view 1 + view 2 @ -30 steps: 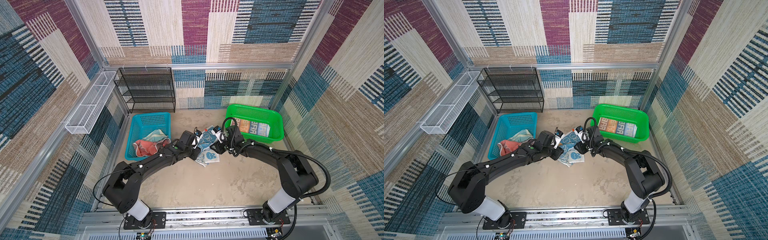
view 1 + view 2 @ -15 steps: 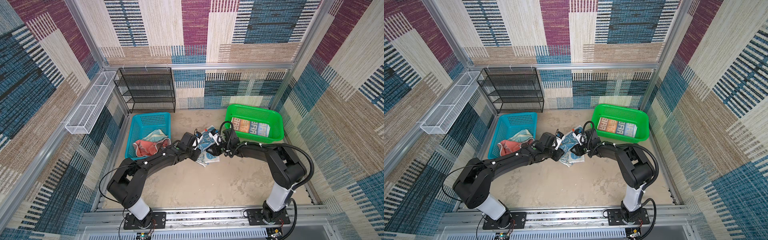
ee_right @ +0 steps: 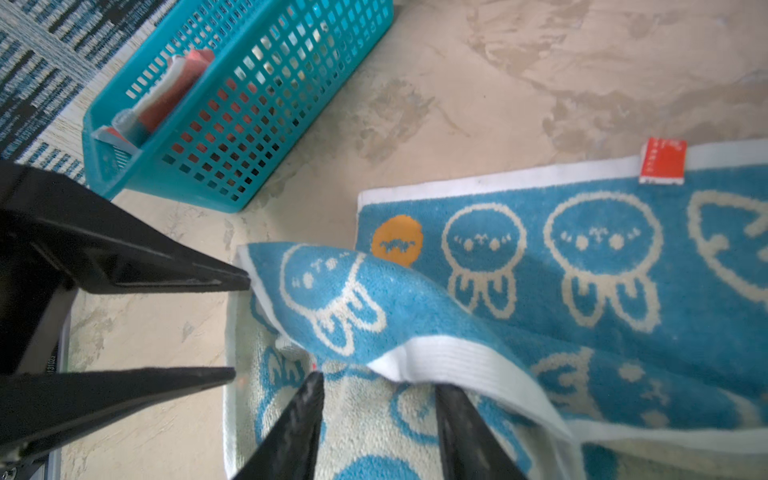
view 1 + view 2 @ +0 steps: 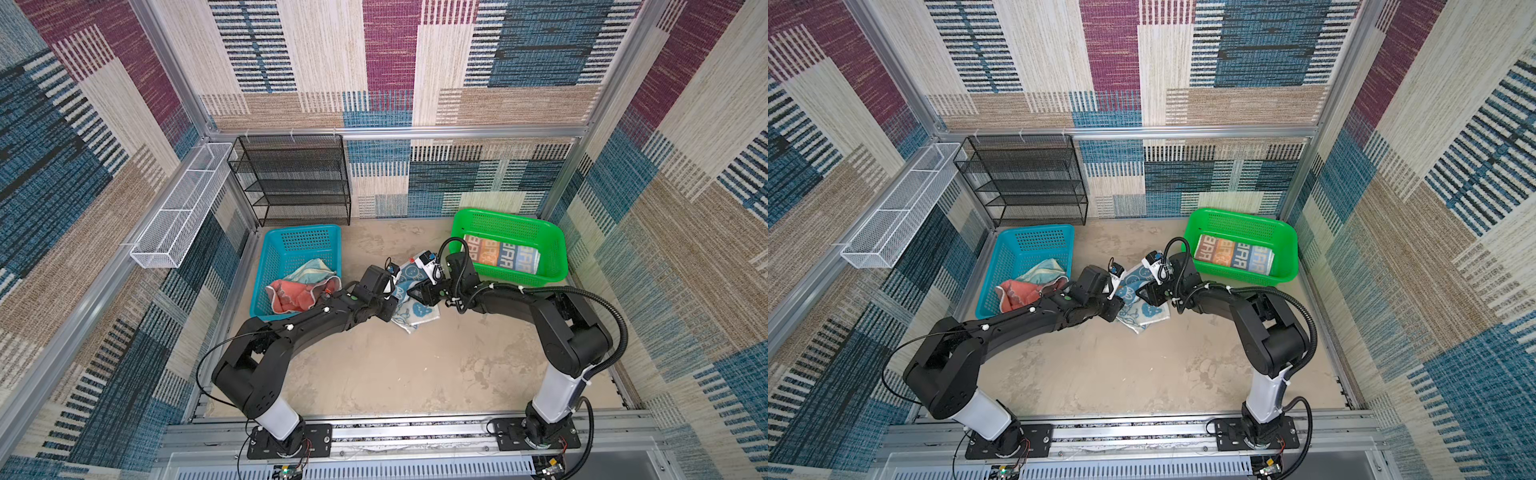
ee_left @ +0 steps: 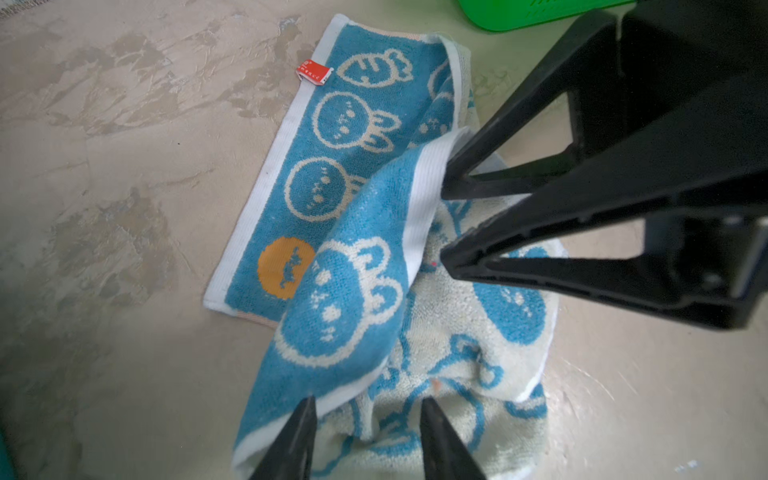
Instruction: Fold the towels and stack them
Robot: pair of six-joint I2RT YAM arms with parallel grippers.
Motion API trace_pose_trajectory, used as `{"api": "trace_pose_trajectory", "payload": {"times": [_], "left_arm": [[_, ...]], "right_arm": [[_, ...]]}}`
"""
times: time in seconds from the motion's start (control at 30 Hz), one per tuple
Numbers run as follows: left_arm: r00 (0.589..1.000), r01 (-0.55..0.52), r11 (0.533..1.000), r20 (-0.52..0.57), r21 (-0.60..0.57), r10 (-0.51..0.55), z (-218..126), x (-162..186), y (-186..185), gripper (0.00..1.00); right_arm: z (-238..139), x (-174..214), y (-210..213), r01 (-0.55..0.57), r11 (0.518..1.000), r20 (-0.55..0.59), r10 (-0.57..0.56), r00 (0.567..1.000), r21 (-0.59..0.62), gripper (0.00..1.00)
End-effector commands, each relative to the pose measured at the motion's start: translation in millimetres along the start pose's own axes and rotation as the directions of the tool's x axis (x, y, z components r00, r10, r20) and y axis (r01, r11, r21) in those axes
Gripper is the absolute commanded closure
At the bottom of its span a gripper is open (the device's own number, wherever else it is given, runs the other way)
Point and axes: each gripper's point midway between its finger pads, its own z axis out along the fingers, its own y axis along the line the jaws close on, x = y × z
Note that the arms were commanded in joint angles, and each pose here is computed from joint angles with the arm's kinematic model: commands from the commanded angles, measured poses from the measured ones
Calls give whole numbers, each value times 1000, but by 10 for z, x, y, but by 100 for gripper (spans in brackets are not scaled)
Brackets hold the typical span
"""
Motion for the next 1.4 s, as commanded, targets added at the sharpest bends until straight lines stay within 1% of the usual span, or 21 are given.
{"api": "trace_pose_trajectory", "payload": {"times": [0.0,0.17,0.27,0.47,0.6,0.77,0.97,1.17,1.37], "left_arm": [[1000,11,999,-29,-46,-12,11,66,86,54],[999,-13,998,-52,-69,10,32,93,125,53],[999,-23,997,-45,-80,19,19,67,144,52],[999,-5,998,33,-66,7,-83,-72,122,51],[996,11,998,85,-55,-6,-173,-135,110,48],[993,27,997,121,-71,-18,-280,-144,148,47],[987,43,996,157,-75,-30,-362,-169,164,46],[985,64,996,166,-59,-53,-317,-176,143,46],[976,139,990,174,-30,-132,-158,-215,109,46]], "right_arm": [[7,-172,48,49,999,44,-48,998,-22,54],[82,-221,49,52,997,43,-50,998,-49,54],[100,-275,86,54,996,50,-50,998,-76,54],[122,-325,101,39,995,45,-35,998,-91,54],[168,-292,143,24,992,27,-21,999,-122,54],[190,-277,249,14,990,8,-13,1000,-142,55],[157,-375,420,28,980,36,-21,999,-195,55],[199,-457,413,18,979,46,-9,999,-204,55],[336,-485,354,-24,976,33,32,999,-218,55]]}}
